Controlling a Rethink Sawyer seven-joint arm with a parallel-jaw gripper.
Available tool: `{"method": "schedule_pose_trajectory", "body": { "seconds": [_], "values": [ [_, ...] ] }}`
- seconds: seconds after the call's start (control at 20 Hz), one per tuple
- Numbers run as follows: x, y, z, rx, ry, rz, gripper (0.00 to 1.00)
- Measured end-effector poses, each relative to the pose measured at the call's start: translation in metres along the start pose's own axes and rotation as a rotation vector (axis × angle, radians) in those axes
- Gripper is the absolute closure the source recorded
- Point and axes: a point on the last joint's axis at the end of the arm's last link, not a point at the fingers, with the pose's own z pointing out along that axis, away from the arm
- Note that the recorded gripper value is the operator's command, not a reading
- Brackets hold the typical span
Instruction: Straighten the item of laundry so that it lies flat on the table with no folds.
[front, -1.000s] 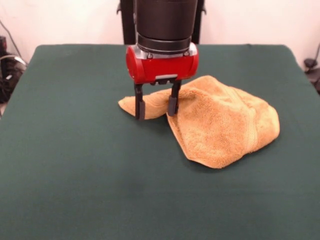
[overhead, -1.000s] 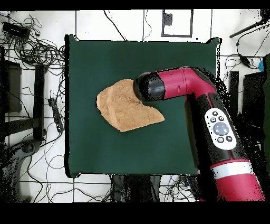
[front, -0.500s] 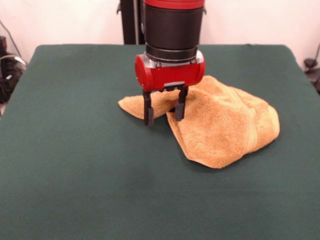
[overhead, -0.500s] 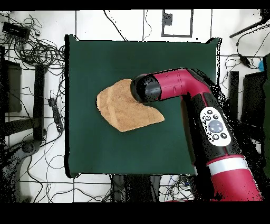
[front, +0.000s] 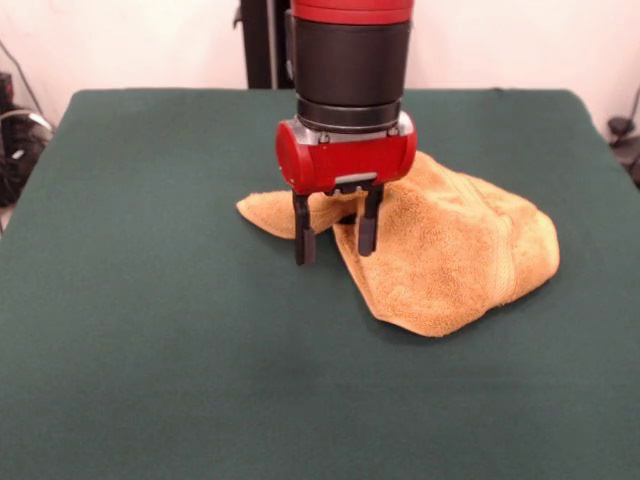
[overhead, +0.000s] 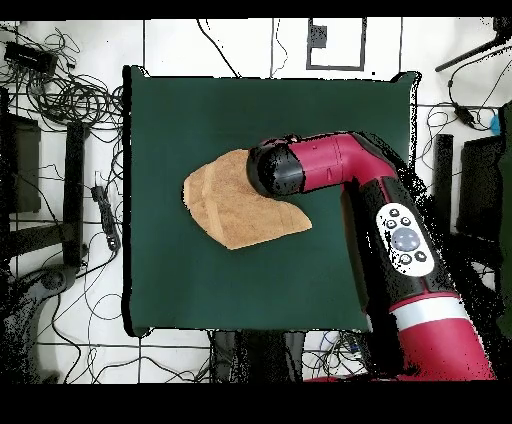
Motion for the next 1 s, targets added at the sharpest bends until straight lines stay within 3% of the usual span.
{"method": "schedule_pose_trajectory", "body": {
  "seconds": [0.35,0.65,1.0],
  "values": [
    [-0.001,0.012,0.005,0.022,-0.034,-0.038,0.0],
    [0.004,0.018,0.008,0.04,-0.02,-0.069,0.0],
    [0.007,0.02,0.009,0.039,-0.007,-0.058,0.0]
  ]
}}
